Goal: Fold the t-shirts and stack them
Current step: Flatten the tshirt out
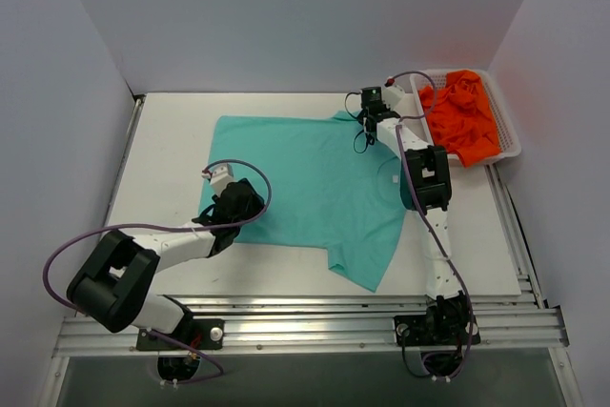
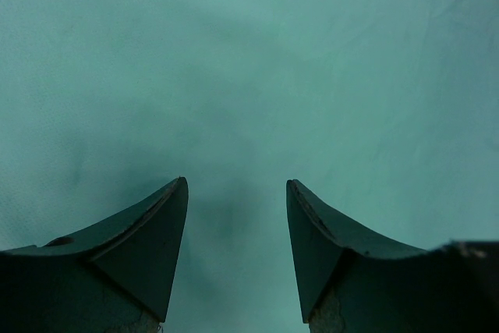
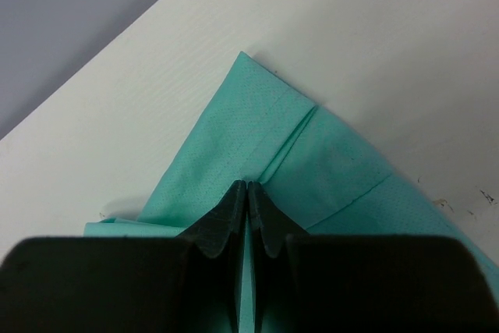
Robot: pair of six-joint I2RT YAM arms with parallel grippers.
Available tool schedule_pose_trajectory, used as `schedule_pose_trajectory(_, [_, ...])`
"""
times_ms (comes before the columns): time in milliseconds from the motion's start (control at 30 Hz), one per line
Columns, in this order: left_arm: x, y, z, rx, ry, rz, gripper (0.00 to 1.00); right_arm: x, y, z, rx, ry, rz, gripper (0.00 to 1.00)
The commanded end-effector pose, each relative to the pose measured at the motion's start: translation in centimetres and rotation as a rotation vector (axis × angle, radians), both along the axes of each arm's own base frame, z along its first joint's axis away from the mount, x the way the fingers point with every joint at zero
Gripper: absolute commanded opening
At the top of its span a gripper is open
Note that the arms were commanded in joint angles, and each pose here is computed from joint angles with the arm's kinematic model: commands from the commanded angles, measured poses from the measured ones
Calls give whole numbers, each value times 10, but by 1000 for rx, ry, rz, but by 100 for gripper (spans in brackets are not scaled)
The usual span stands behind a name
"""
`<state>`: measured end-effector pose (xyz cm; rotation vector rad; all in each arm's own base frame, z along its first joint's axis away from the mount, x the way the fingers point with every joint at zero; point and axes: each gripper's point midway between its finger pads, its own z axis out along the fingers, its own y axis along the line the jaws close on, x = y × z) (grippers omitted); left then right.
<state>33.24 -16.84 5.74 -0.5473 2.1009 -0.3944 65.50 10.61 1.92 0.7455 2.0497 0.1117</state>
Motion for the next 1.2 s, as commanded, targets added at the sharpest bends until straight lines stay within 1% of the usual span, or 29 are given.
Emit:
schedule_pose_trajectory(0, [15,-10,19,-31,-60,-12,62,2,-4,-9,-4,18,1,0])
schedule_pose_trajectory(300, [16,-12,15,-30,-53,-16,62,12,0,9,12,-30,2,0])
schedule_pose_trajectory(667, [19,-11,9,-23,-41,-12,62,31,21,26,70,-121,28,0])
schedule_pose_trajectory(833, [20,-12,7,-22,-36,-15,61,49,36,39,125,-212,53,0])
schedule_pose_trajectory(867, [21,-12,7,-22,-35,-17,61,53,39,32,137,-220,69,0])
schedule_pose_trajectory(900, [21,-12,6,-21,-34,-15,61,60,44,40,159,-269,90,6])
schedule_pose_trajectory(933, [21,-12,6,-19,-33,-16,61,66,47,46,178,-304,109,14])
schedule_pose_trajectory(967, [20,-11,5,-18,-30,-15,61,69,53,39,213,-312,144,53])
schedule_pose_trajectory(1000, [21,-10,5,-16,-31,-12,61,75,56,49,238,-368,156,81])
schedule_pose_trajectory(1033, [20,-11,5,-15,-31,-14,61,77,58,50,253,-389,162,93])
schedule_pose_trajectory(1067, [20,-10,5,-14,-32,-12,61,78,61,54,270,-409,173,98])
schedule_pose_trajectory(1100, [20,-10,5,-13,-29,-12,61,81,62,63,277,-452,182,100])
schedule_pose_trajectory(1133, [20,-10,5,-11,-27,-14,61,80,63,63,278,-459,187,100])
schedule_pose_trajectory(1167, [20,-10,5,-10,-27,-14,61,81,64,81,281,-502,196,100])
